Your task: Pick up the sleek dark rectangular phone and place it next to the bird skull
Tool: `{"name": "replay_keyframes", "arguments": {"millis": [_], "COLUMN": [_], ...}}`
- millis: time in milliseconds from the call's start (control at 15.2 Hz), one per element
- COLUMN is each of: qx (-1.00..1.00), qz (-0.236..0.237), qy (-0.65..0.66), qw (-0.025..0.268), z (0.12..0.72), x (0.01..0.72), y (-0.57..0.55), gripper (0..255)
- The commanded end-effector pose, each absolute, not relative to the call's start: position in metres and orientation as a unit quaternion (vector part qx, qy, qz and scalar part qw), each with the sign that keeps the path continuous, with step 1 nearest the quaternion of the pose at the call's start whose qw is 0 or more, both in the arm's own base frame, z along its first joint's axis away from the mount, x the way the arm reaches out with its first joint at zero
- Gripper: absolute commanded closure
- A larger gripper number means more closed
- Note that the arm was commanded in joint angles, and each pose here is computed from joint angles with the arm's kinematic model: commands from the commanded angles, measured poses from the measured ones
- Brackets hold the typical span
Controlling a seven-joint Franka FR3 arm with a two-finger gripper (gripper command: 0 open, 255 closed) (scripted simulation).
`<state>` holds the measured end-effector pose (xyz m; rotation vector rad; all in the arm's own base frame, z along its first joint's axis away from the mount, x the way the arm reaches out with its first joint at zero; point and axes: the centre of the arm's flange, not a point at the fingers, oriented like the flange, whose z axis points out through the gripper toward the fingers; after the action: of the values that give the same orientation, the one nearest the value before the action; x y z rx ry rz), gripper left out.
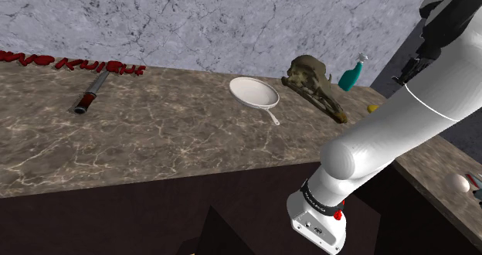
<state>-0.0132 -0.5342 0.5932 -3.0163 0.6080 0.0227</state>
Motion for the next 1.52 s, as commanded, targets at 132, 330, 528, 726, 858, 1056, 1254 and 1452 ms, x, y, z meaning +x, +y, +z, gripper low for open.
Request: {"name": "replay_keyframes", "arguments": {"millis": [132,330,528,726,858,1056,1254,1452], "qx": [-0.980,-0.980,-0.980,-0.980,-0.980,-0.980,-0.980,-0.980], "qz": [0.008,0.008,0.008,0.008,0.008,0.008,0.008,0.008], "qy": [0.197,0.197,0.197,0.197,0.197,0.197,0.197,0.197], "qw": [0.031,0.031,0.031,0.031,0.031,0.031,0.031,0.031], "z": [0.574,0.558,0.542,0.526,0.516,0.500,0.484,0.468], "x": [-0.015,-0.015,-0.015,-0.015,-0.015,-0.015,-0.015,-0.015], "y": [-0.538,-0.538,-0.538,-0.538,-0.538,-0.538,-0.538,-0.538], "gripper": [255,255,255,255,255,255,255,255]}}
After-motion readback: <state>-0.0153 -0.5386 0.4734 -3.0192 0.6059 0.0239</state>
